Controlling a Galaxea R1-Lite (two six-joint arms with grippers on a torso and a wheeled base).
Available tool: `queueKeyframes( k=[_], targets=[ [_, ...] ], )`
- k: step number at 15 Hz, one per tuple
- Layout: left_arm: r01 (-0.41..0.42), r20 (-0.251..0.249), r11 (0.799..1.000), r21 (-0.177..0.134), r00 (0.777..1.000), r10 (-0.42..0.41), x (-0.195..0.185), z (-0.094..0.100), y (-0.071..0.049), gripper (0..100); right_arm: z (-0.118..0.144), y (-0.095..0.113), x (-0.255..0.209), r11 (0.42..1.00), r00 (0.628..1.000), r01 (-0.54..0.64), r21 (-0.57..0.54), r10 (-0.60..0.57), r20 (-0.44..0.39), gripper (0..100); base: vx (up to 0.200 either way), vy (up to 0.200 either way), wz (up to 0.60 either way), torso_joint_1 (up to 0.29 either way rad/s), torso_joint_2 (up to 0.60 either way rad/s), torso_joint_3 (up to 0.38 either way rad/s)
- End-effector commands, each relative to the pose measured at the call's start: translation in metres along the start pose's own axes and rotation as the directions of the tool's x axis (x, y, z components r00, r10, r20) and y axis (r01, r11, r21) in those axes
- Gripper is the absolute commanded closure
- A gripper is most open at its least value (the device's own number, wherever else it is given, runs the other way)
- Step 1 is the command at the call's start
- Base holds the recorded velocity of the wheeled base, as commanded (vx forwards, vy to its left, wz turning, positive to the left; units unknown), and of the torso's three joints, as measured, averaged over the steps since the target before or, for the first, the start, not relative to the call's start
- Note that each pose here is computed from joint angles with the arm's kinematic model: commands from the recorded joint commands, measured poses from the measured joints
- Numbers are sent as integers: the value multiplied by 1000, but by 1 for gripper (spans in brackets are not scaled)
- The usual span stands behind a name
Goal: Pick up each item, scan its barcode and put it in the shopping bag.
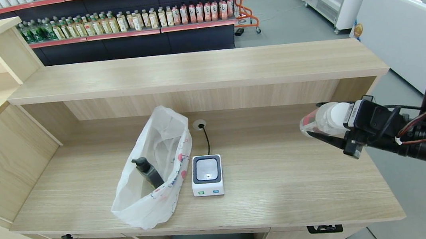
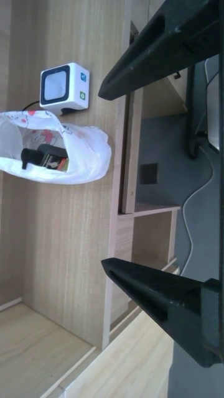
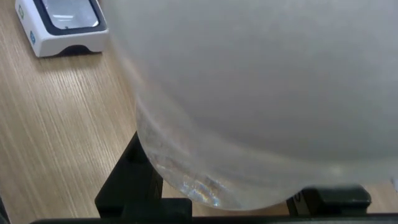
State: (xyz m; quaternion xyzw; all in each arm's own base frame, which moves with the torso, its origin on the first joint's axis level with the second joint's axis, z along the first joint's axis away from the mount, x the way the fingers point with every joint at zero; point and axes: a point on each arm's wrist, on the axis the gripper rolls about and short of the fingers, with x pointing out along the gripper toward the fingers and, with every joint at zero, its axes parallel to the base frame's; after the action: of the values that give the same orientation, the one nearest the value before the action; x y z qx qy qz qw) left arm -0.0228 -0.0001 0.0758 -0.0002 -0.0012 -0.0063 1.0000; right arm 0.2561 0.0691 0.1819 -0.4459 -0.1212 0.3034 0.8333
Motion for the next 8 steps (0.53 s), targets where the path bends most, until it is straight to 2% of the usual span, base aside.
queueKeyframes(
  k=[1,8],
  targets=[
    [0,-1,1000,-1,1000,0,0,0,0,0,-1,1,2,1000,1000,-6,-4,6,-1,100,0,200,0,-7,7,7],
    [1,-1,1000,0,1000,-1,0,0,0,0,-11,8,23,997,999,-49,-55,49,-5,100,0,200,0,2,5,2]
  ],
)
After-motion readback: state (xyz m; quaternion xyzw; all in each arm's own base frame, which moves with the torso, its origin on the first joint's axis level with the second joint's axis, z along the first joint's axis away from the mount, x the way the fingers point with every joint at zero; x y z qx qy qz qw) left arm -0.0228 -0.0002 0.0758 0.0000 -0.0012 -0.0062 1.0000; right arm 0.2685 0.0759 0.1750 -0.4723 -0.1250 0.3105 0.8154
